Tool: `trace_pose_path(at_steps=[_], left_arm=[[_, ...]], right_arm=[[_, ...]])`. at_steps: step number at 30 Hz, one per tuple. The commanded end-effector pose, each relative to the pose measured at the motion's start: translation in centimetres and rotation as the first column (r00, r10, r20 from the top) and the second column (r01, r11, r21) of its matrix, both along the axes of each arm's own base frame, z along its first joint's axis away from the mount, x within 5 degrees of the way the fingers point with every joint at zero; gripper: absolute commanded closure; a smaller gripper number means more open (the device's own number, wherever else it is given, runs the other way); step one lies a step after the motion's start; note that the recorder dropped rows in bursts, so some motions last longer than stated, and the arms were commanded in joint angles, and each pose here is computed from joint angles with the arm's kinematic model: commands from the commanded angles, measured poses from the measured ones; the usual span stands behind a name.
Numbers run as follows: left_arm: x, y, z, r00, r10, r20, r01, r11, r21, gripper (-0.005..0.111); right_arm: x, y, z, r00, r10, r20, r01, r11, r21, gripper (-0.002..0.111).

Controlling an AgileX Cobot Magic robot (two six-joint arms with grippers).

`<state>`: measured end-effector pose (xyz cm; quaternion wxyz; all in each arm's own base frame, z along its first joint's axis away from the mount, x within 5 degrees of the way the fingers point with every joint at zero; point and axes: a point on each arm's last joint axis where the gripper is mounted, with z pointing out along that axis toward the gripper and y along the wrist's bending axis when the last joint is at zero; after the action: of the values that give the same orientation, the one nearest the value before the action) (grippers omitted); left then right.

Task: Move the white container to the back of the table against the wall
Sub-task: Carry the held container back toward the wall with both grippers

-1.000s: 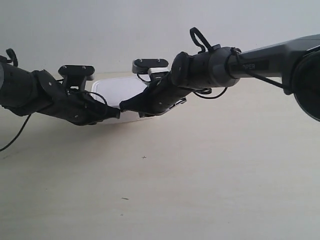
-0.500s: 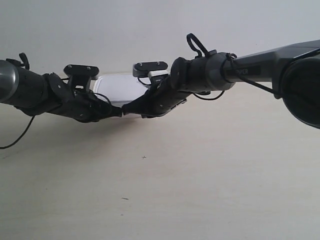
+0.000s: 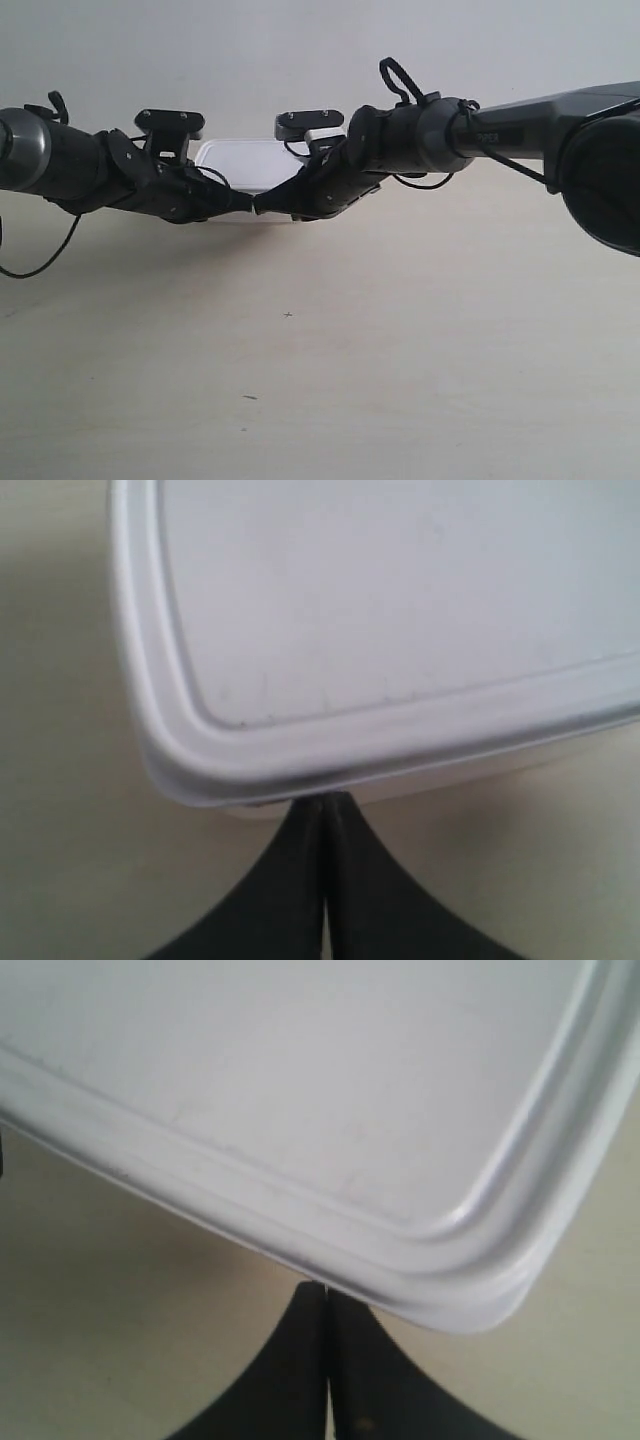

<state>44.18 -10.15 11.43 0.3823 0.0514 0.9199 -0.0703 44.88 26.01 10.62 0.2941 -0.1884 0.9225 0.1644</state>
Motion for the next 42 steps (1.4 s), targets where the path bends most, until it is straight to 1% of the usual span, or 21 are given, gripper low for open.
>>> trace_pose_path(at_steps=[1, 4, 10, 18, 22, 27, 33, 42], left_arm=[[0.5, -0.3, 0.0, 1.000, -0.009, 0.016, 0.009, 1.000, 0.004, 0.107], [0.8, -0.4, -0.3, 1.000, -0.023, 0.019, 0.023, 1.000, 0.019, 0.107], [1.2, -0.3, -1.0, 1.000, -0.016, 0.024, 0.016, 0.999, 0.028, 0.107], [2.4, 0.1, -0.7, 0.998, -0.022, 0.053, 0.020, 0.999, 0.039, 0.107], [2.9, 0.3, -0.4, 0.997, -0.029, 0.068, 0.026, 0.999, 0.047, 0.107], [3.3, 0.1, -0.8, 0.998, -0.037, 0.059, 0.035, 0.998, 0.046, 0.107], [3.6, 0.0, -1.3, 0.998, -0.041, 0.056, 0.038, 0.998, 0.049, 0.107], [4.4, -0.1, -1.0, 0.995, -0.050, 0.082, 0.045, 0.997, 0.057, 0.107]], right_arm=[[0.8, 0.4, 0.1, 1.000, -0.003, 0.017, 0.003, 1.000, 0.012, 0.108], [1.1, 0.4, 0.1, 1.000, -0.001, 0.021, 0.001, 1.000, 0.007, 0.108], [1.9, -0.2, 0.5, 0.999, -0.009, 0.037, 0.009, 1.000, 0.004, 0.108], [2.7, -1.7, -0.1, 0.998, -0.050, 0.028, 0.050, 0.999, 0.002, 0.108], [3.0, -1.7, 0.1, 0.996, -0.060, 0.060, 0.059, 0.998, 0.014, 0.108], [3.0, -1.7, 0.2, 0.996, -0.063, 0.067, 0.062, 0.998, 0.017, 0.108], [3.4, -1.7, 0.5, 0.991, -0.077, 0.114, 0.073, 0.997, 0.033, 0.108], [3.7, -1.7, 0.7, 0.984, -0.084, 0.158, 0.079, 0.996, 0.041, 0.108]])
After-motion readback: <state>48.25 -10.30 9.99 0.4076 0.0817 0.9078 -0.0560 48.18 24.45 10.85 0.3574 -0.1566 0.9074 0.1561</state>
